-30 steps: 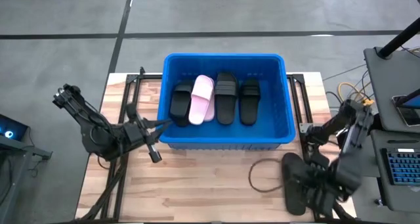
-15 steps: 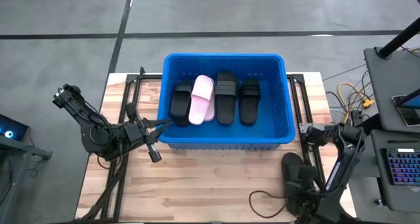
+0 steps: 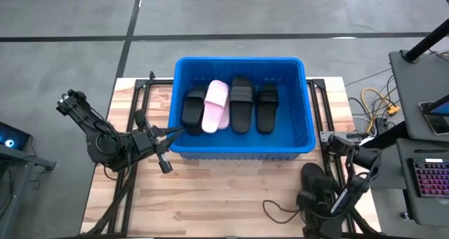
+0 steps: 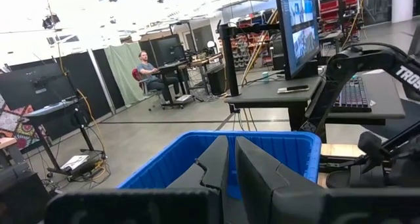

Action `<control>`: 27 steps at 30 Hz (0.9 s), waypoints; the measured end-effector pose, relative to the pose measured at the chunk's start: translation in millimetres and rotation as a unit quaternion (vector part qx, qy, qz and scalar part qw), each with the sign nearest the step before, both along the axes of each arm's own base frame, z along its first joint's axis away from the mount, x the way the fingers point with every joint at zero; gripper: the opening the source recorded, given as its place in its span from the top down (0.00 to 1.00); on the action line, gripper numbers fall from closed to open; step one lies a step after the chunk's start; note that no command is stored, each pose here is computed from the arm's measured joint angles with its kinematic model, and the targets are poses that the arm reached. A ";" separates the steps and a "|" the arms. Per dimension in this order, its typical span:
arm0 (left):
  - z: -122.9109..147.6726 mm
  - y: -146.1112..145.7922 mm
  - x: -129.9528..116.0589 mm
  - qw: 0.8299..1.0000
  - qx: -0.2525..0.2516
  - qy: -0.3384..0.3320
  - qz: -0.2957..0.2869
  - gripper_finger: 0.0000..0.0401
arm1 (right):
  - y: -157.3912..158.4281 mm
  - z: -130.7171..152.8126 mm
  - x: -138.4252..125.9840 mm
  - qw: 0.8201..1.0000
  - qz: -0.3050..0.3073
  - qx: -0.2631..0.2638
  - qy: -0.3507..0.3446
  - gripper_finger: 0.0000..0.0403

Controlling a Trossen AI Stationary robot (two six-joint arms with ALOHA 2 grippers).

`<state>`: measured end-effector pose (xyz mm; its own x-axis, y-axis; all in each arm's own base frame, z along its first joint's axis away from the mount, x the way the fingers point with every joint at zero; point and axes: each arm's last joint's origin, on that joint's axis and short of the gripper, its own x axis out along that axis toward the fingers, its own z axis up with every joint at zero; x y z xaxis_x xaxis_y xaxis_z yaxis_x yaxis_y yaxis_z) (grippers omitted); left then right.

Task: Pick and place slides into bin
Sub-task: Put the black slide into the blue container

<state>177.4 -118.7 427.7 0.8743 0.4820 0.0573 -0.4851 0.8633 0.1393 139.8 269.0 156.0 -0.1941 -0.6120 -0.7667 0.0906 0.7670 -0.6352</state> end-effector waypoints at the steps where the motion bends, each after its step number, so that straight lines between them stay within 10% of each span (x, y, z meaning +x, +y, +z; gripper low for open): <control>1: 0.0 0.0 0.0 1.000 0.000 0.000 0.000 0.96 | -2.7 -2.5 1.6 1.000 -0.008 -0.003 0.007 0.50; 9: 0.0 0.0 0.0 1.000 0.000 0.000 0.000 0.96 | -15.8 7.2 18.1 0.997 -0.016 0.052 0.064 0.93; 16: 0.0 0.0 0.0 1.000 0.000 0.000 0.000 0.96 | -30.8 70.3 37.6 0.973 -0.023 0.224 -0.049 0.97; 22: 0.0 0.0 0.0 1.000 0.000 0.000 0.000 0.96 | -67.6 151.6 51.4 0.876 -0.021 0.371 -0.307 0.97; 27: 0.1 0.0 0.0 1.000 0.000 0.000 0.000 0.96 | -113.8 218.7 44.5 0.761 0.031 0.299 -0.575 0.98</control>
